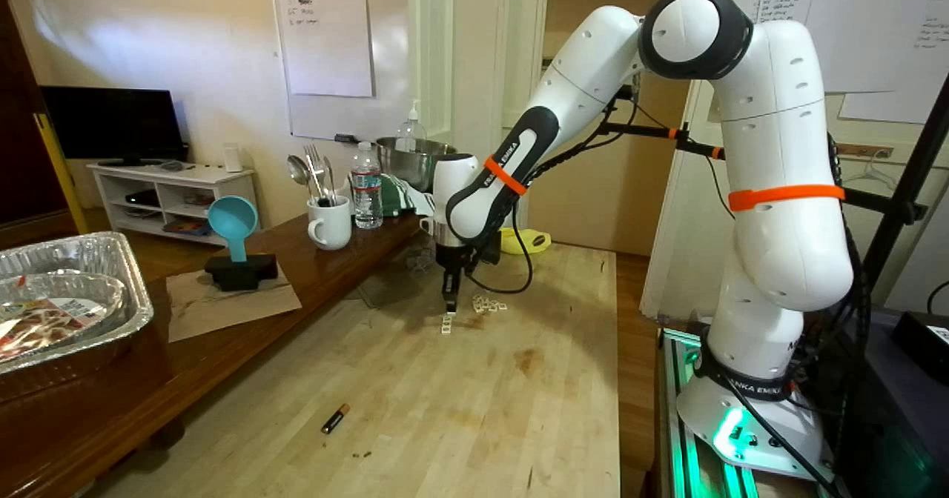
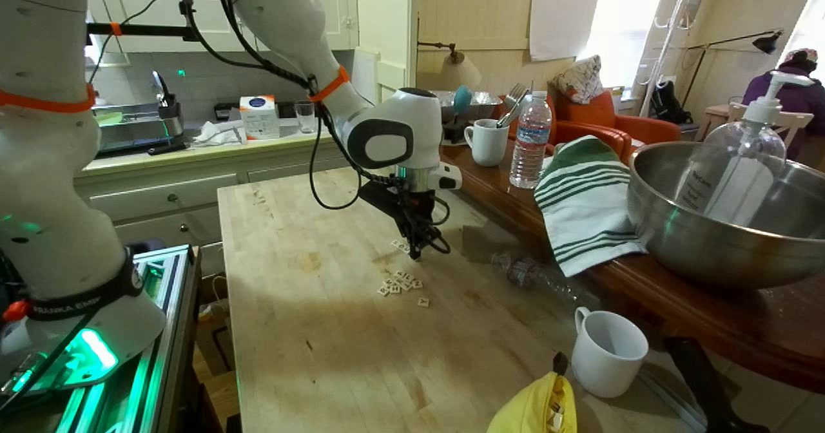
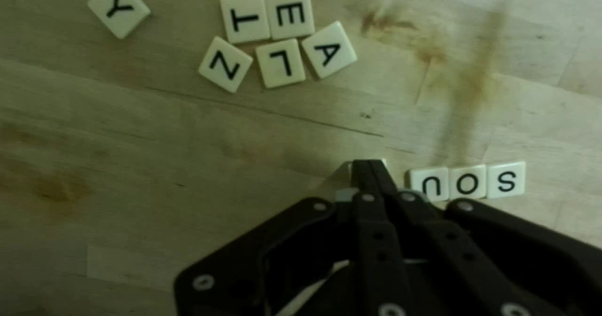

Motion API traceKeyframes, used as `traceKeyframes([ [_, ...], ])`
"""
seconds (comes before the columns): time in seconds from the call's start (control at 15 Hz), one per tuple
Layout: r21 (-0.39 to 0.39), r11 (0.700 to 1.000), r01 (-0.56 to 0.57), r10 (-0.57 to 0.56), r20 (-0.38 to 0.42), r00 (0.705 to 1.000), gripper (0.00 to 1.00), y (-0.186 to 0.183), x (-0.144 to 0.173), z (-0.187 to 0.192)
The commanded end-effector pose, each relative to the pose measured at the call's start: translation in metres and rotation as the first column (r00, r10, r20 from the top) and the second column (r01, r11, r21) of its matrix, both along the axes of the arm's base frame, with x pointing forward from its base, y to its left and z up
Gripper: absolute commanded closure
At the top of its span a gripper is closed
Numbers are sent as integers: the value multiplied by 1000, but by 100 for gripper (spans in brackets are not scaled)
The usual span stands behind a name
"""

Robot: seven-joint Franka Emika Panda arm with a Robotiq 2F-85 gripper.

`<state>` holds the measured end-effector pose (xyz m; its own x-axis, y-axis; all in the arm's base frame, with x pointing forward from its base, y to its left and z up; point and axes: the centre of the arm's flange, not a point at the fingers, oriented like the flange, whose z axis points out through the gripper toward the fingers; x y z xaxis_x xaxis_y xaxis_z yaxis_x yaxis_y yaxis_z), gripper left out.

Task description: Move the letter pieces on the table

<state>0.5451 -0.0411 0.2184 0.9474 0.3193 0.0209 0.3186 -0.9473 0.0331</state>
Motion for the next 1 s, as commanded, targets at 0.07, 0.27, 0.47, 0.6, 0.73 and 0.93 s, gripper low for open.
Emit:
traceKeyframes([
  [0.07, -49, 999, 17, -16, 20, 1000, 100, -36, -8, -9],
  [0.27, -88, 996, 20, -19, 14, 1000, 100, -59, -13, -8],
  [0.47, -114, 993, 8, -8, -1, 1000, 100, -71, -17, -8],
  [0.6, -107, 994, 1, -3, -14, 1000, 100, -72, -19, -7],
  [0.73, -86, 996, 12, -13, -8, 1000, 100, -70, -19, -4],
  [0.93, -45, 999, -11, 12, 17, 1000, 100, -65, -24, 12],
])
